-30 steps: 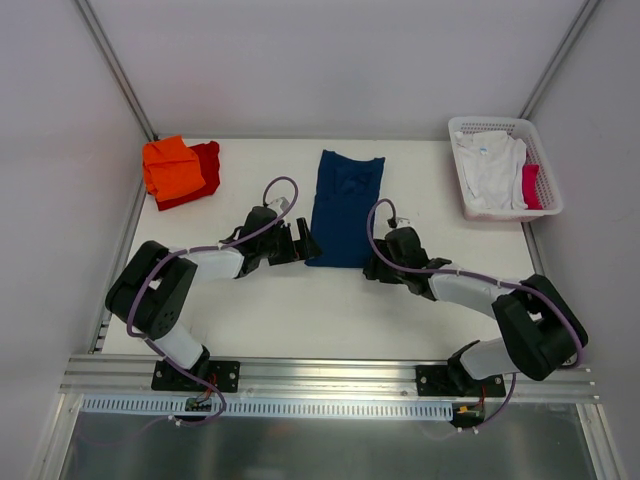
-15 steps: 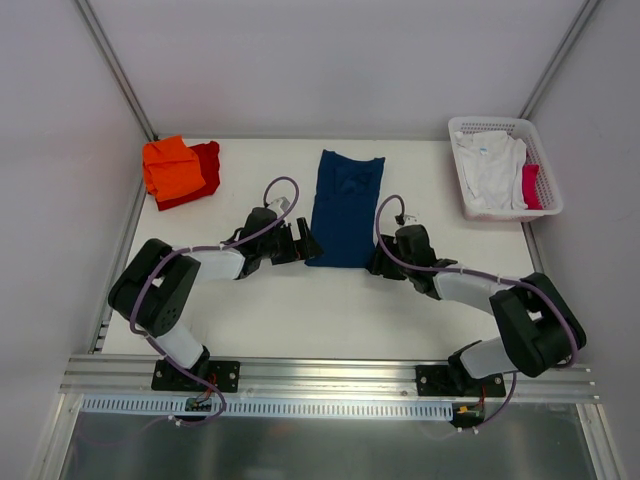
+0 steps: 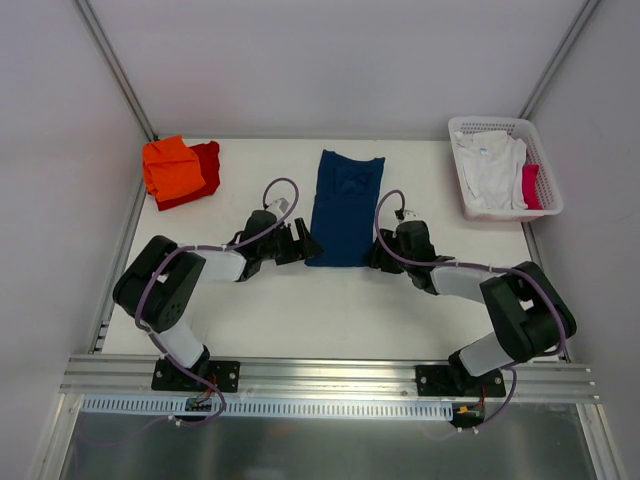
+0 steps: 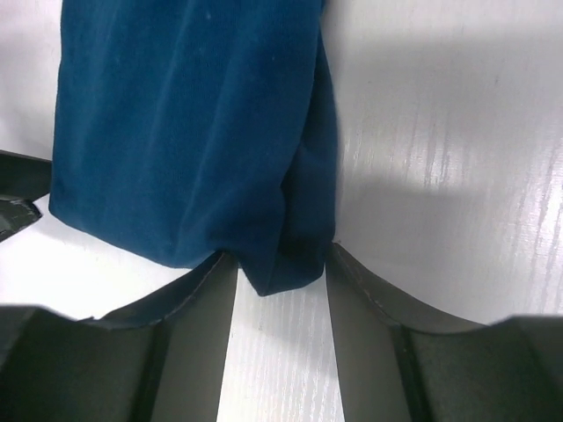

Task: Fold and stack the t-shirts
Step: Grab one side of the 2/3 rectangular tshirt with both arms

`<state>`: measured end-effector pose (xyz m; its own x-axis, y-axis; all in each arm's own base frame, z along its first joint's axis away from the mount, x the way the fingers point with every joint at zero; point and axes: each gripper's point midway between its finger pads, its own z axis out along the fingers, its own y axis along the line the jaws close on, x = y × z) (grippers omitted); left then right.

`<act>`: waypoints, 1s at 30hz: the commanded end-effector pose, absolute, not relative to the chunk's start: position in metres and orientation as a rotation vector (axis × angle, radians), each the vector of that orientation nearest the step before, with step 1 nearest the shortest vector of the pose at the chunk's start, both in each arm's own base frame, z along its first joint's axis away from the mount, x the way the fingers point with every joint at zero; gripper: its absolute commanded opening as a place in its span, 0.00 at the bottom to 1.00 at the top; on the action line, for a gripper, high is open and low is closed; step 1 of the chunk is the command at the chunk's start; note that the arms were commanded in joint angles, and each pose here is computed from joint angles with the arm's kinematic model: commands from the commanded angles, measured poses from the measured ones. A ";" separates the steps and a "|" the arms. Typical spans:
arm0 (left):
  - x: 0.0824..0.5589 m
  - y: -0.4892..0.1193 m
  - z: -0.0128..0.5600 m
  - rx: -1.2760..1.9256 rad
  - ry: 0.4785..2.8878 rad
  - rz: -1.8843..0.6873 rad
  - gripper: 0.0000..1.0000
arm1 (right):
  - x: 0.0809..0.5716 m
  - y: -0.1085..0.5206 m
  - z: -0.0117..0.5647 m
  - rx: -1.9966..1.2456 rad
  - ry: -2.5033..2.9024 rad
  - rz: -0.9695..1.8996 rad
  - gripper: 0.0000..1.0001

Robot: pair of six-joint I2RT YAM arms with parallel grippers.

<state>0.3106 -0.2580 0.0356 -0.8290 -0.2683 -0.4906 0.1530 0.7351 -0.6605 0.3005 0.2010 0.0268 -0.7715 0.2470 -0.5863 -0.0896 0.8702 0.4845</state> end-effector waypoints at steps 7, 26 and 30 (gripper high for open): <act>0.259 -0.232 -0.032 -0.171 2.637 -0.863 0.50 | 0.298 0.199 0.012 0.129 2.417 0.655 0.37; 0.253 -0.238 -0.030 -0.143 2.641 -0.886 0.00 | 0.286 0.196 0.013 0.156 2.409 0.694 0.00; 0.246 -0.241 -0.025 -0.124 2.633 -0.894 0.00 | 0.279 0.196 0.023 0.149 2.380 0.710 0.00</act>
<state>0.2901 -0.2615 0.0130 -0.8743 -0.2610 -0.4093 0.1078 0.7178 -0.6879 0.2899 0.1985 0.0183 -0.7852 0.2717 -0.5564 -0.0720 0.8524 0.5179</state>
